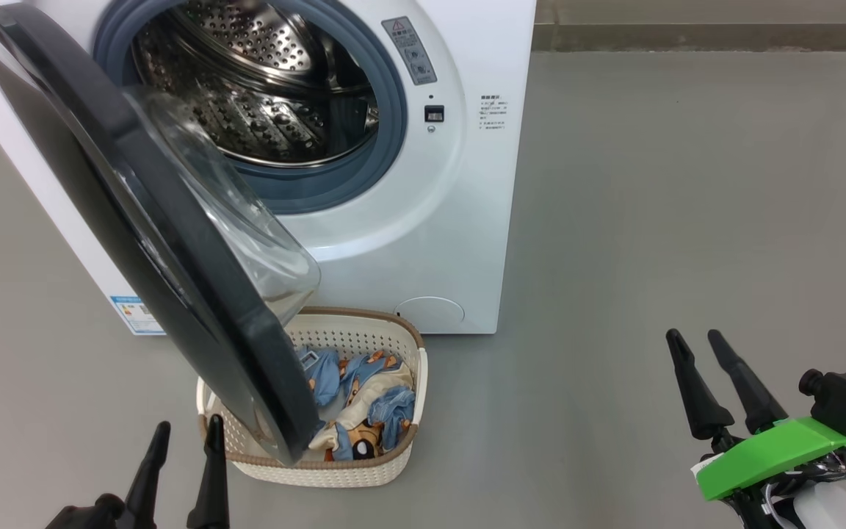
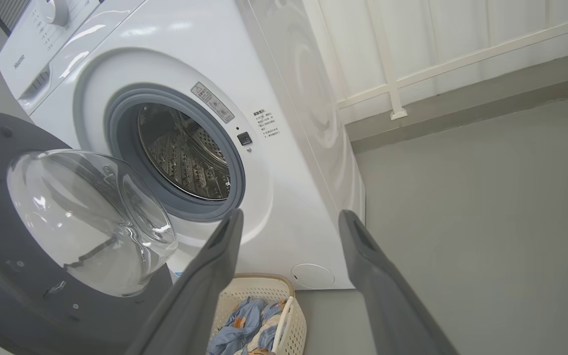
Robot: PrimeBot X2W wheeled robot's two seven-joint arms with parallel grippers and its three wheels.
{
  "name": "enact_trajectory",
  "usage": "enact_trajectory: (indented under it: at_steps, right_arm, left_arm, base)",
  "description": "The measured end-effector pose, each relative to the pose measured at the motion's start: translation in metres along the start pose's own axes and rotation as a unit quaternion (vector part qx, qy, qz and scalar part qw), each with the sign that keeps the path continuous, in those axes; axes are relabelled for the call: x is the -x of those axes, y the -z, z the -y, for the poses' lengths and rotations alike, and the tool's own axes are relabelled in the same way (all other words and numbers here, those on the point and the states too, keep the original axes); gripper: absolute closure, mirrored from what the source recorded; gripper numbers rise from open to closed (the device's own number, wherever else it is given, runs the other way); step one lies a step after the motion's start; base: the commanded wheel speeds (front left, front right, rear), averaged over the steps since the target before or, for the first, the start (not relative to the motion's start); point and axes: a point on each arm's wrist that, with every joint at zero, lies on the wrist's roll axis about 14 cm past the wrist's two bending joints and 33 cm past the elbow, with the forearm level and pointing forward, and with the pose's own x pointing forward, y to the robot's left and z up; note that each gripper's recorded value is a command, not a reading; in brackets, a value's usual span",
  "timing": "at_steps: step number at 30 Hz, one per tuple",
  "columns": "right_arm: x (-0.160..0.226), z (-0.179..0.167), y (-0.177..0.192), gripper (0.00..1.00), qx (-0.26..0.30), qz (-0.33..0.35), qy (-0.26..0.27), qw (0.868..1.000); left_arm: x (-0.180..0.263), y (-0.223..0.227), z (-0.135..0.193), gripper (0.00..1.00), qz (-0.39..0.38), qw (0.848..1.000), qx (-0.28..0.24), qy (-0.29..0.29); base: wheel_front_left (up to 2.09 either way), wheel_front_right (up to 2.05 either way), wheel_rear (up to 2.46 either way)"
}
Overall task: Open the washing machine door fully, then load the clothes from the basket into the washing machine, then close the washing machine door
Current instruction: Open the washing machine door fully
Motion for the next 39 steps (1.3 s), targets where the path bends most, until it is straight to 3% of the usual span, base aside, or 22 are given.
enact_trajectory:
  at_steps: [7, 16, 30, 31, 32, 33, 39]
  right_arm:
    - [0.001, 0.001, -0.013, 0.00, 0.059, 0.029, 0.007, 0.998]
    - [0.003, 0.003, -0.005, 0.00, 0.116, 0.016, 0.006, 0.993]
    - [0.009, 0.002, 0.014, 0.00, 0.133, -0.011, 0.004, 0.991]
    - [0.008, 0.002, 0.014, 0.00, 0.134, -0.010, 0.004, 0.991]
    - [0.008, 0.002, 0.013, 0.00, 0.135, -0.010, 0.004, 0.991]
    - [0.008, 0.002, 0.014, 0.00, 0.136, -0.010, 0.003, 0.991]
    - [0.007, 0.001, 0.013, 0.00, 0.137, -0.010, 0.002, 0.990]
  left_arm:
    - [0.001, 0.000, -0.001, 0.00, -0.001, 1.000, -0.001, -0.002]
    - [0.002, 0.002, -0.004, 0.00, -0.004, 1.000, -0.004, -0.006]
    - [0.004, 0.003, -0.009, 0.00, -0.005, 1.000, -0.003, -0.016]
    - [0.003, 0.001, -0.010, 0.43, -0.001, 1.000, -0.003, -0.017]
    - [0.002, -0.003, -0.011, 0.80, 0.004, 1.000, -0.004, -0.019]
    - [0.000, -0.007, -0.013, 1.00, 0.010, 1.000, -0.008, -0.021]
    - [-0.011, -0.059, -0.004, 1.00, 0.092, 0.995, -0.026, -0.011]
  base:
    - [0.00, 0.00, 0.00]
    - [0.00, 0.00, 0.00]
    - [0.00, 0.00, 0.00]
    - [0.00, 0.00, 0.00]
    - [0.00, 0.00, 0.00]
    - [0.00, 0.00, 0.00]
    - [0.00, 0.00, 0.00]
